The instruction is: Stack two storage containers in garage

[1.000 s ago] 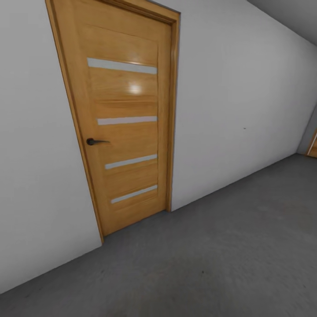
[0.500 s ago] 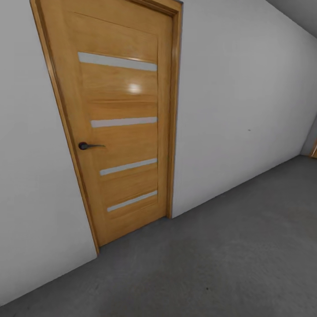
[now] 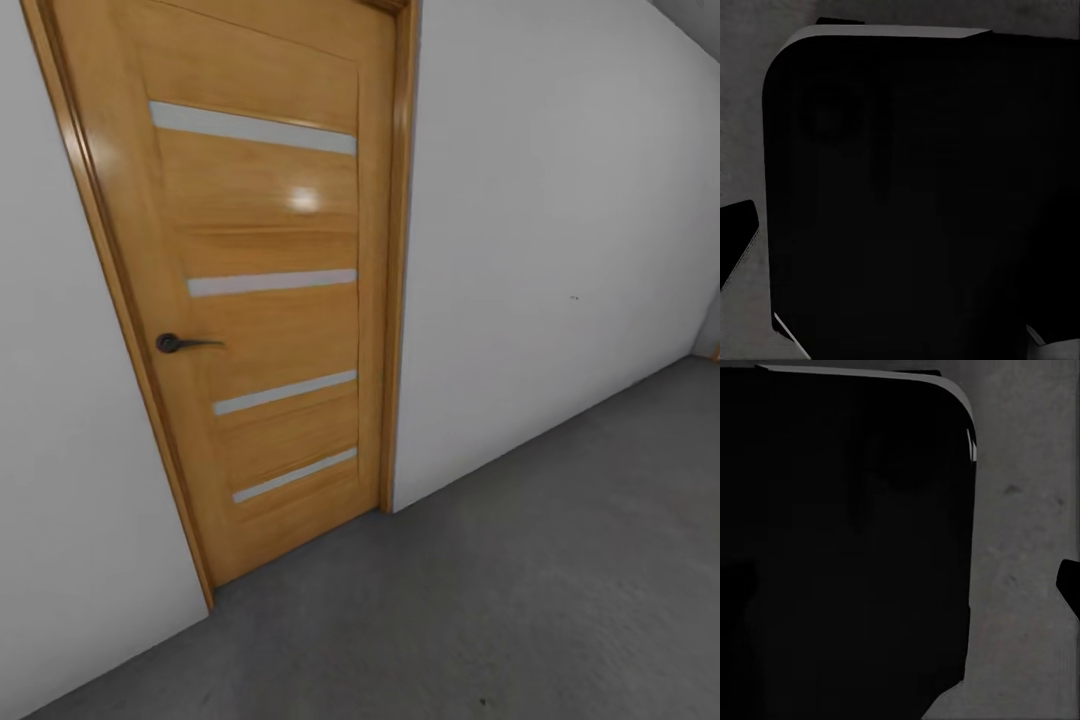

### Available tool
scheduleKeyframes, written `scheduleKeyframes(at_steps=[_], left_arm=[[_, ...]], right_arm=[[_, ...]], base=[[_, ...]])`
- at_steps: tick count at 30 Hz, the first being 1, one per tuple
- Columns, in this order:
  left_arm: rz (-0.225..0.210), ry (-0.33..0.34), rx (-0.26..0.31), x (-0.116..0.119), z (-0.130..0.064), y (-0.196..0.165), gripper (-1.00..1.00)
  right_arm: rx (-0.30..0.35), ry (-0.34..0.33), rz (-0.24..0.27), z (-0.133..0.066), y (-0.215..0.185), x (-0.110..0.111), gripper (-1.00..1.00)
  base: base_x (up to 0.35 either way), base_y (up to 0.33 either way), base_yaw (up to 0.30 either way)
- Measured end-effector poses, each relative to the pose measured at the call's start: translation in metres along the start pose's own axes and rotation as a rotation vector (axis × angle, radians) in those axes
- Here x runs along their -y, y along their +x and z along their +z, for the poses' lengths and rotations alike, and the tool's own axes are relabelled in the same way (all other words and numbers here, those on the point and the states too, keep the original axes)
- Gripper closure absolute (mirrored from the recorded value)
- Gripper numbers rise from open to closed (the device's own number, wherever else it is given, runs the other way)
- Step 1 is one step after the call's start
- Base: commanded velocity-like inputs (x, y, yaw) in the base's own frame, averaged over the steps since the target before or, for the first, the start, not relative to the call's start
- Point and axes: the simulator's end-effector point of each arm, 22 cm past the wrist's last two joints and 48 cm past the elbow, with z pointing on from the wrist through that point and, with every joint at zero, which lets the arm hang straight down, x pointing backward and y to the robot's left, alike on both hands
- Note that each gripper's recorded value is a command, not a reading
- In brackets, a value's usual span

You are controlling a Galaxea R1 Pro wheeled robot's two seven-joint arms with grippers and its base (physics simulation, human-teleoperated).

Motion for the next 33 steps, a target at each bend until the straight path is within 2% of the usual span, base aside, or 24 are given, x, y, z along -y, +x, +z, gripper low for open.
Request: scheduleKeyframes(at_steps=[8,18,33], left_arm=[[0.0,0.0,0.0,0.0,0.0,0.0,-1.0],[-0.001,0.001,0.001,0.001,0.0,0.0,-1.0],[-0.001,0.002,0.0,0.001,0.0,0.0,-1.0]], right_arm=[[0.001,0.0,-0.004,0.0,0.0,0.001,-1.0],[0.002,0.011,-0.007,0.0,-0.001,0.009,-1.0],[-0.001,0.015,-0.015,0.0,0.0,0.012,-1.0]], base=[[0.321,0.0,0.018],[0.321,-0.012,0.228],[0.305,-0.128,0.009]])
